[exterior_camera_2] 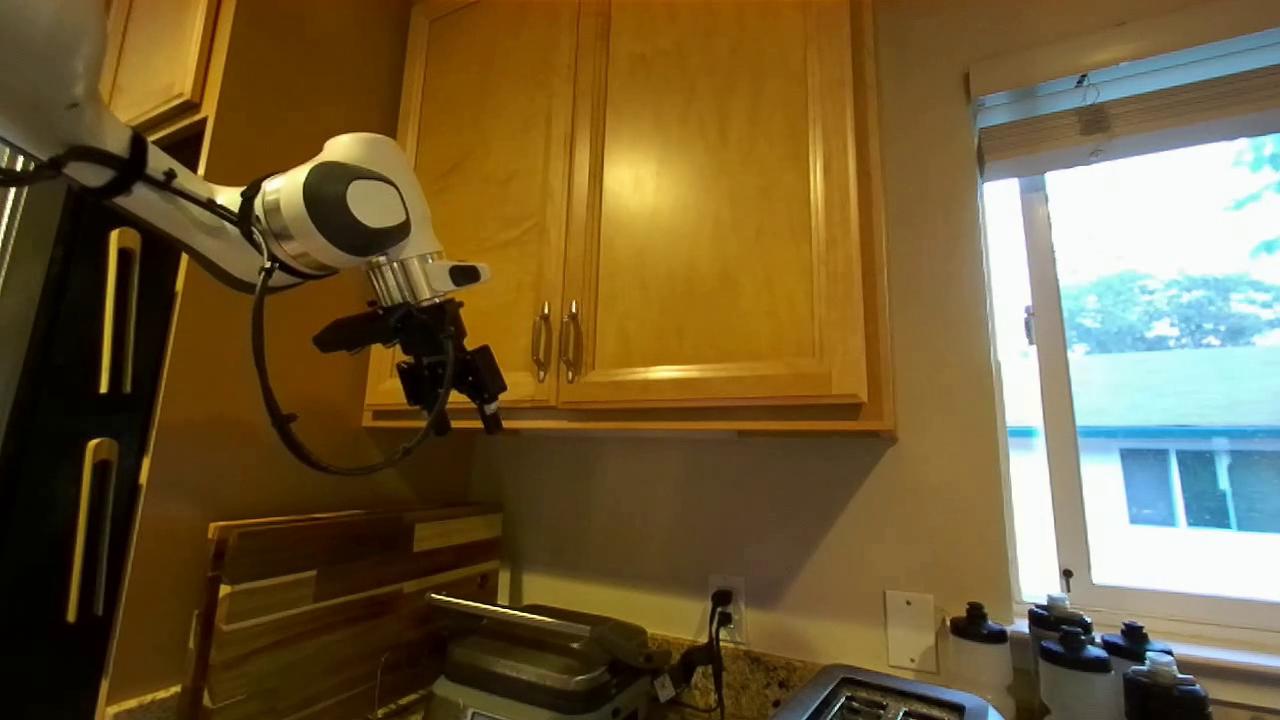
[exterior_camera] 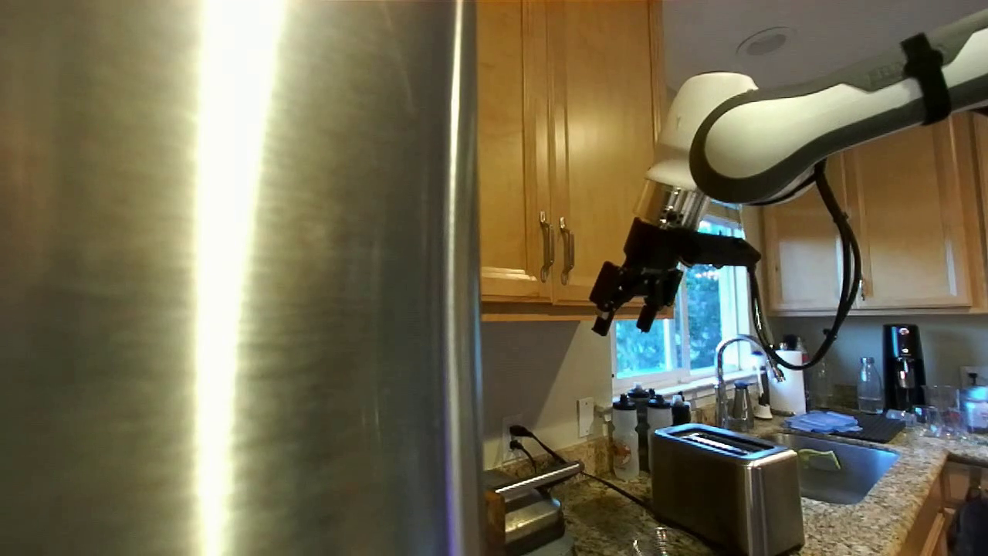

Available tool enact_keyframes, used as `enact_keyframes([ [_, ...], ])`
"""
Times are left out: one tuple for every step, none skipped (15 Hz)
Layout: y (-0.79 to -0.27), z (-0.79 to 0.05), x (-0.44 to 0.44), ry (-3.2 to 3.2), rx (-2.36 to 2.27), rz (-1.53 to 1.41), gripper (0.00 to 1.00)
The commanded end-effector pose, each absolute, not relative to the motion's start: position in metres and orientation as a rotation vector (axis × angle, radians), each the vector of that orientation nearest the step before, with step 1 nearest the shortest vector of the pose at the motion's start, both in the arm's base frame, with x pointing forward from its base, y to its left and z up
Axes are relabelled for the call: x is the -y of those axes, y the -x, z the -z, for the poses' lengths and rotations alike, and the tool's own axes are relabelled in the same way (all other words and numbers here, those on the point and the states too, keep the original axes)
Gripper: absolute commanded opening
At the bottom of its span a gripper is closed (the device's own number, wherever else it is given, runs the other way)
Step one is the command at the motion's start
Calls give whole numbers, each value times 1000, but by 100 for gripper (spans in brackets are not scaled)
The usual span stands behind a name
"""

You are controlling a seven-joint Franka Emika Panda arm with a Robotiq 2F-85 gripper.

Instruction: Open the overhead cabinet doors

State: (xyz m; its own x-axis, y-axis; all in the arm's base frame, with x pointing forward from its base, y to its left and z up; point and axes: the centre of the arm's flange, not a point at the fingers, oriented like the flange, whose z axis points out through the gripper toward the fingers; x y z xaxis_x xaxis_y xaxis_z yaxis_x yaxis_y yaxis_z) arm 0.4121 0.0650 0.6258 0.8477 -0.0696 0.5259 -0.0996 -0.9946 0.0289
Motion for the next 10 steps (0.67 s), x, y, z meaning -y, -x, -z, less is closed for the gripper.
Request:
enact_keyframes([
  [-413, -628, -67, -2955, 138, -867, 100],
  [-413, -628, -67, -2951, 140, -877, 100],
  [-413, -629, -67, -2950, 141, -878, 100],
  [-413, -629, -67, -2950, 142, -878, 100],
  [-413, -629, -67, -2950, 144, -878, 100],
  [-416, -629, -69, -2950, 148, -909, 100],
  [-421, -633, -72, -2941, 154, -944, 100],
  [-422, -636, -74, -2925, 172, -978, 100],
  [-425, -641, -76, -2920, 165, -1026, 100],
  [-427, -646, -78, -2911, 160, -1076, 100],
])
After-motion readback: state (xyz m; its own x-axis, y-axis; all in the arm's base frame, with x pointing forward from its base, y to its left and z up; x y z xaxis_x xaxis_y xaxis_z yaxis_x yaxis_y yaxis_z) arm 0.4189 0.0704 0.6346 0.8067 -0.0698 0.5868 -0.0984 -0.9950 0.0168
